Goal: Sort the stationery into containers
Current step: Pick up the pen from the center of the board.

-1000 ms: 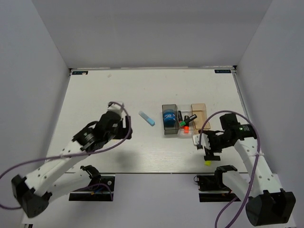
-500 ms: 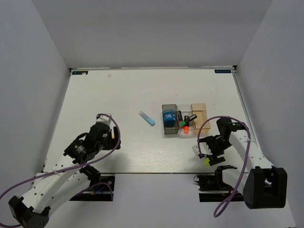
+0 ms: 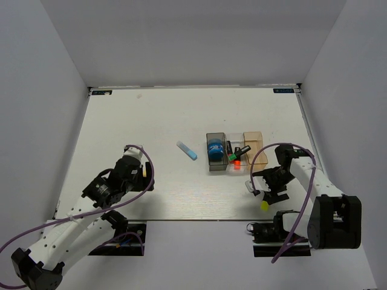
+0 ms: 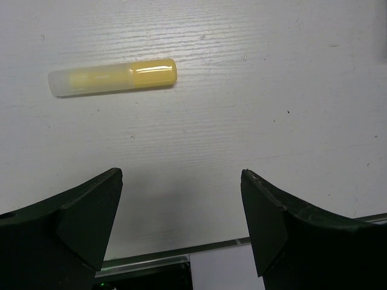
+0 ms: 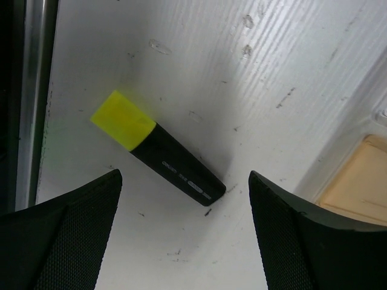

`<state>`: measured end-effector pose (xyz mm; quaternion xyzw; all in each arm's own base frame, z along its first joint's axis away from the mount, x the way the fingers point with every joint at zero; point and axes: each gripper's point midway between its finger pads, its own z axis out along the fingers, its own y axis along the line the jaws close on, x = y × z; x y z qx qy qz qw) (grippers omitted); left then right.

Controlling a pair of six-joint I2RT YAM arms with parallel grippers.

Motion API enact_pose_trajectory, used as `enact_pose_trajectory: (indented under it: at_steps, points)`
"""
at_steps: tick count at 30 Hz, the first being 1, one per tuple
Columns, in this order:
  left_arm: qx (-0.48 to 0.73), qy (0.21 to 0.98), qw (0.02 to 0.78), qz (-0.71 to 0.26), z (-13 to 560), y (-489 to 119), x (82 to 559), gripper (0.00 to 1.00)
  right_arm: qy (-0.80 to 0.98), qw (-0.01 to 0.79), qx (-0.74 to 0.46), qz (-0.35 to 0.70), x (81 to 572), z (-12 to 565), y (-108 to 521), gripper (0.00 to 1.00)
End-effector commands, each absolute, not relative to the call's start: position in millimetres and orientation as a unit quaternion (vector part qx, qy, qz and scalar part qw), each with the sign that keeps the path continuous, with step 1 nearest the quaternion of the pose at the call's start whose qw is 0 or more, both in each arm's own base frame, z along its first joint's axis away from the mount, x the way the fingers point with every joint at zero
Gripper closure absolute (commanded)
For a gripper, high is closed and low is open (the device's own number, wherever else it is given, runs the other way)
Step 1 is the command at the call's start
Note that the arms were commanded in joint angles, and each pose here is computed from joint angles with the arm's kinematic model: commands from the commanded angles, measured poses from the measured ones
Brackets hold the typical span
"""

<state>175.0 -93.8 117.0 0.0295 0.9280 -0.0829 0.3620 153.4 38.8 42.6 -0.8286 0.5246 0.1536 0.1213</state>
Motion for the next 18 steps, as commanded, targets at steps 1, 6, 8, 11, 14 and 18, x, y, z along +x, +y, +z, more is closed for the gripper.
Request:
enact_pose_trajectory:
  at_steps: [1, 6, 8, 11, 14, 18]
  points:
    - [0.033, 0.927, 0.364, -0.088, 117.9, -94.2, 173.9, 0.11, 0.132, 0.191, -0.968, 0.097, 169.2, 39.4, 68.7, 0.13]
    - [0.030, 0.927, 0.364, -0.087, 115.7, -93.1, 173.7, 0.11, 0.123, 0.219, -0.963, 0.098, 165.0, 25.2, 78.7, 0.13]
    - [0.030, 0.926, 0.365, -0.088, 116.2, -93.4, 173.5, 0.11, 0.122, 0.218, -0.963, 0.104, 158.8, 18.3, 78.1, 0.15]
    - [0.028, 0.927, 0.364, -0.087, 115.7, -93.1, 173.8, 0.11, 0.125, 0.234, -0.958, 0.106, 154.9, 14.8, 82.9, 0.18]
    - [0.027, 0.927, 0.364, -0.084, 114.9, -92.2, 174.0, 0.11, 0.140, 0.241, -0.954, 0.107, 151.9, 8.7, 84.1, 0.30]
    - [0.024, 0.928, 0.363, -0.082, 114.5, -90.8, 173.0, 0.11, 0.162, 0.250, -0.949, 0.105, 147.6, 0.1, 85.7, 0.53]
